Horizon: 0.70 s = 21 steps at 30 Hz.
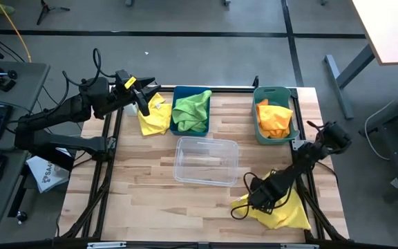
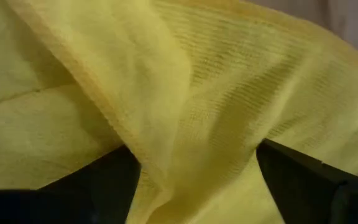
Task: Sort microfiber towel by color & place in baskets
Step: Put the bottom yellow microfiber cloth into the transparent bin
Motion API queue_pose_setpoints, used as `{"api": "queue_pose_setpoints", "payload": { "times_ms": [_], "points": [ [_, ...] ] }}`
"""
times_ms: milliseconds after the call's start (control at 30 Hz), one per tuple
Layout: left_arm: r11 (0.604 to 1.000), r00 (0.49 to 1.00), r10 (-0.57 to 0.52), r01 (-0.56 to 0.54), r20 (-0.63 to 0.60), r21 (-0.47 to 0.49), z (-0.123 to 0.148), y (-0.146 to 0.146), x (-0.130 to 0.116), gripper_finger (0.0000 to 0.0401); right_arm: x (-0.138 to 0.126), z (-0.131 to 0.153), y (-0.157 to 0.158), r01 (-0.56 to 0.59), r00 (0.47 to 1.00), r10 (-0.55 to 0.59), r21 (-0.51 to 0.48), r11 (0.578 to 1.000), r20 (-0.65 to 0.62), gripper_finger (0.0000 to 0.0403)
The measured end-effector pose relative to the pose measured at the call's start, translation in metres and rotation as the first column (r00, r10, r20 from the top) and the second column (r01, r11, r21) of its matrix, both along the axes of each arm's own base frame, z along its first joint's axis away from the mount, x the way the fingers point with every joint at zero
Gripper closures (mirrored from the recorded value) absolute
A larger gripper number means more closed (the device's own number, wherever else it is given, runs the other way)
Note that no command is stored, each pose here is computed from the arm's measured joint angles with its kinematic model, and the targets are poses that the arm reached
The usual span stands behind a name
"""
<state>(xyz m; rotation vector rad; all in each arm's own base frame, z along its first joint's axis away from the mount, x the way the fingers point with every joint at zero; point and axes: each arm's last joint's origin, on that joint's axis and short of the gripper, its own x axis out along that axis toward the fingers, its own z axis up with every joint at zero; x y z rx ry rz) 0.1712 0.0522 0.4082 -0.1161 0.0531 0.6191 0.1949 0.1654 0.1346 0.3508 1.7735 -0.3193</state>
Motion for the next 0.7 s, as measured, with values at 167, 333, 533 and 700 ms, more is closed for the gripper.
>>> {"api": "queue_pose_setpoints", "payload": {
  "times_ms": [167, 333, 533, 700],
  "points": [
    [1.000, 1.000, 0.000, 0.000, 0.001, -0.001, 0.000, 0.000, 0.000, 0.0215, 0.000, -0.001, 0.001, -0.026, 1.000, 0.026, 0.018, 1.000, -0.005, 0.0262],
    [1.000, 1.000, 0.000, 0.000, 0.002, -0.001, 0.000, 0.000, 0.000, 0.0215, -0.004, 0.013, -0.008, -0.042, 0.999, 0.042, 0.011, 0.999, 0.024, 0.0378],
    [1.000, 1.000, 0.000, 0.000, 0.008, 0.001, 0.001, 0.000, 0.000, 0.0215, -0.021, 0.075, -0.039, 0.055, 0.988, -0.060, 0.038, 0.998, 0.139, 0.0395],
    [1.000, 0.999, 0.000, -0.001, 0.049, 0.011, 0.005, 0.000, 0.000, 0.0215, -0.041, 0.154, -0.084, 0.230, 0.845, -0.196, -0.007, 0.973, 0.498, 0.0399]
  ]
}}
